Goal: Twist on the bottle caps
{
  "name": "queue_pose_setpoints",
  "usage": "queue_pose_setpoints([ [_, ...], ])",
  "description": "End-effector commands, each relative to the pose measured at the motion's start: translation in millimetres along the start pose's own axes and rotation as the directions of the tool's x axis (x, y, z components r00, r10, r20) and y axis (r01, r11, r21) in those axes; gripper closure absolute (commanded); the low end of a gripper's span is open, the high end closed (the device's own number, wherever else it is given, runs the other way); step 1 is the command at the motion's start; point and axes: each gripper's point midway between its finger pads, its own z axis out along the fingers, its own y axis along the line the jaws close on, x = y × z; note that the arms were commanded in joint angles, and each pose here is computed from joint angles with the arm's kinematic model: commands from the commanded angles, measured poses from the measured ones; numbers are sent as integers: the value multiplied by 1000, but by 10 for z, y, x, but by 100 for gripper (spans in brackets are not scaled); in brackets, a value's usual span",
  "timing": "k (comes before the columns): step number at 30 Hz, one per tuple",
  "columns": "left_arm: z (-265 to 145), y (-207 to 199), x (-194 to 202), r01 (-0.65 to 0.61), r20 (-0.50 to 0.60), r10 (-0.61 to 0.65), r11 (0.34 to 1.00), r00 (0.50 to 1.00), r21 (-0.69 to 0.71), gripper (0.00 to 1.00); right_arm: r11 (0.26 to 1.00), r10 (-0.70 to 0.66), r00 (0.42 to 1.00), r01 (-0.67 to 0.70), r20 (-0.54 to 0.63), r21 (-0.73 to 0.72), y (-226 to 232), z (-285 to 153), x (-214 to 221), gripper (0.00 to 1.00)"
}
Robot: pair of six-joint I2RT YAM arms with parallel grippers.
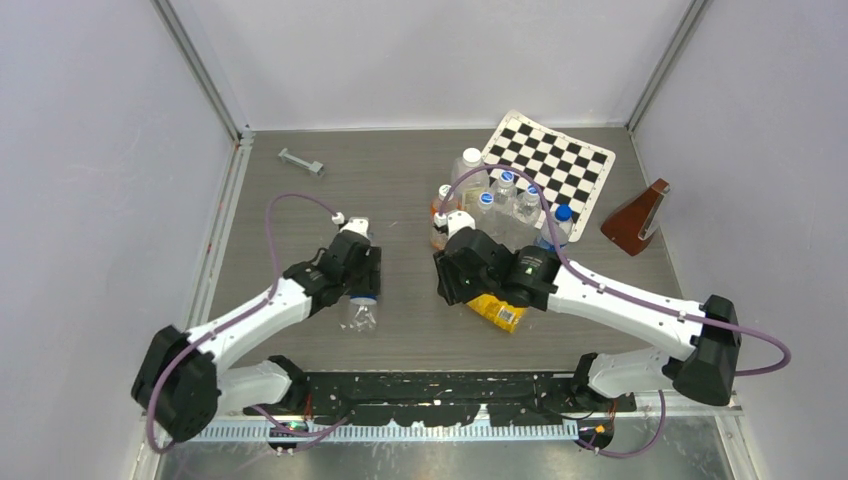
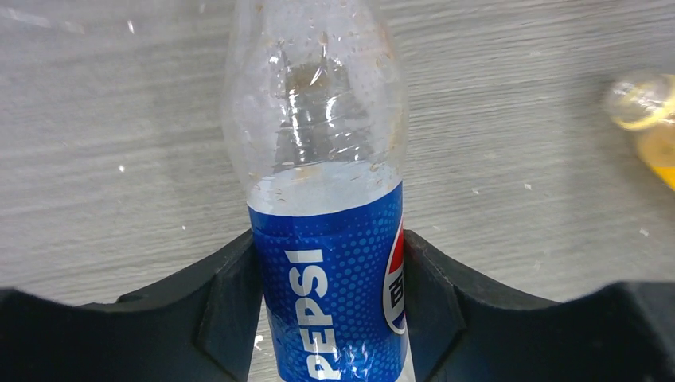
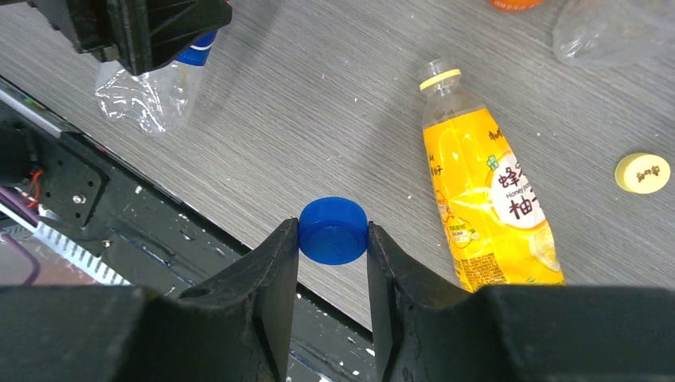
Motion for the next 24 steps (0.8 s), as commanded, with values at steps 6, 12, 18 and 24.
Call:
queue_pose_setpoints([
  [6, -948, -381, -900, -320, 404, 212, 921, 890, 221, 43, 988, 1, 984, 27, 178, -154, 202, -450, -492, 99],
  [12, -1370, -566, -1049, -639, 609, 415, 742, 676, 204, 41, 961, -32, 968, 97, 248, -258, 366, -711, -635, 99],
  [18, -1599, -779, -982, -828, 751, 475, 536, 458, 165, 41, 923, -38, 916, 184, 398, -337, 439, -1001, -770, 100],
  [24, -1623, -914, -804, -931, 819, 498, 349, 285, 112, 42, 909, -103, 893, 264, 438, -324, 339, -1255, -825, 100],
])
